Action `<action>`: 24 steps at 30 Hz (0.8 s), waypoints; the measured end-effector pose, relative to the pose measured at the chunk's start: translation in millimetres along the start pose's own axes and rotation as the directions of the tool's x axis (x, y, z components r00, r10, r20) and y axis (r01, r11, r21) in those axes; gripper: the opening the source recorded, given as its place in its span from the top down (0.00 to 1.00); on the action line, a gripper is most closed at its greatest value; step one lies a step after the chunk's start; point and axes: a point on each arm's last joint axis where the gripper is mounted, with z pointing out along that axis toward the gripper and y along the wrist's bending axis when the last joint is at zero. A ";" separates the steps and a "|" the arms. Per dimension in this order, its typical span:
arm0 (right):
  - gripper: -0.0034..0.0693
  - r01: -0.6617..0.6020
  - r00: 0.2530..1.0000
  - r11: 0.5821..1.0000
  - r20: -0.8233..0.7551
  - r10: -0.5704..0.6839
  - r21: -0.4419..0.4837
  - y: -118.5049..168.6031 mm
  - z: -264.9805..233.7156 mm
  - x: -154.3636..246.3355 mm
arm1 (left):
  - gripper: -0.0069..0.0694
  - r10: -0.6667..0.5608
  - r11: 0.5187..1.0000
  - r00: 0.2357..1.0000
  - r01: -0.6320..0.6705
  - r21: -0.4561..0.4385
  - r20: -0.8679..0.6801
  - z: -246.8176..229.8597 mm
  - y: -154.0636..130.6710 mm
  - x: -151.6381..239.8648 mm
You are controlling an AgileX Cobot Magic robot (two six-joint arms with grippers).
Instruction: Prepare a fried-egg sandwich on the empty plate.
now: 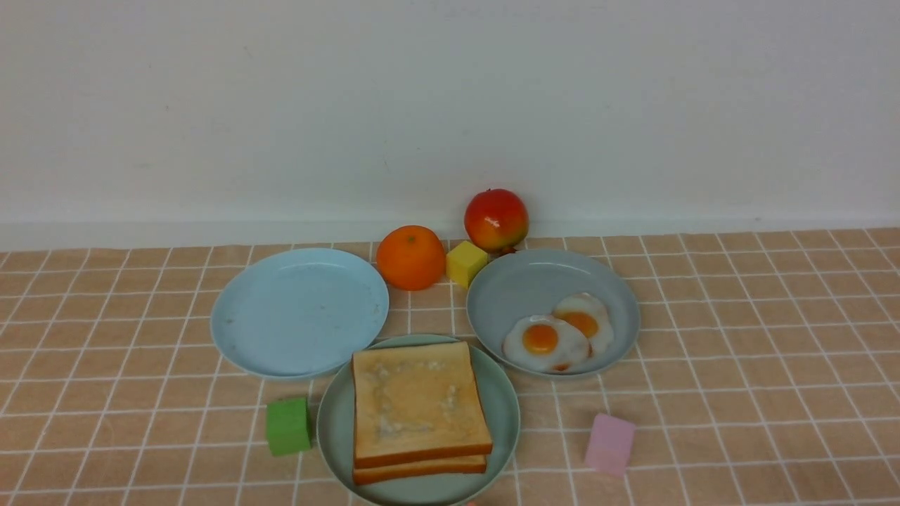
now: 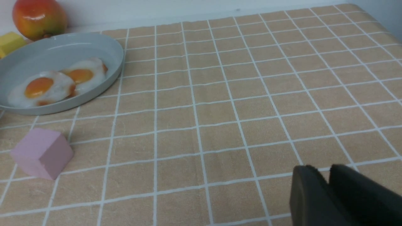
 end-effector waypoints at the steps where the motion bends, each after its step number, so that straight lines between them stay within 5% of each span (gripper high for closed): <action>1: 0.79 0.000 1.000 1.000 0.000 0.000 0.000 0.0 0.0 0.0 | 0.91 0.000 1.000 1.000 0.000 0.000 0.000 0.0 0.0 0.0; 24: 0.75 -0.001 1.000 1.000 0.000 0.001 0.000 0.0 0.0 0.0 | 0.91 0.000 1.000 1.000 0.000 0.000 0.000 0.0 0.0 0.0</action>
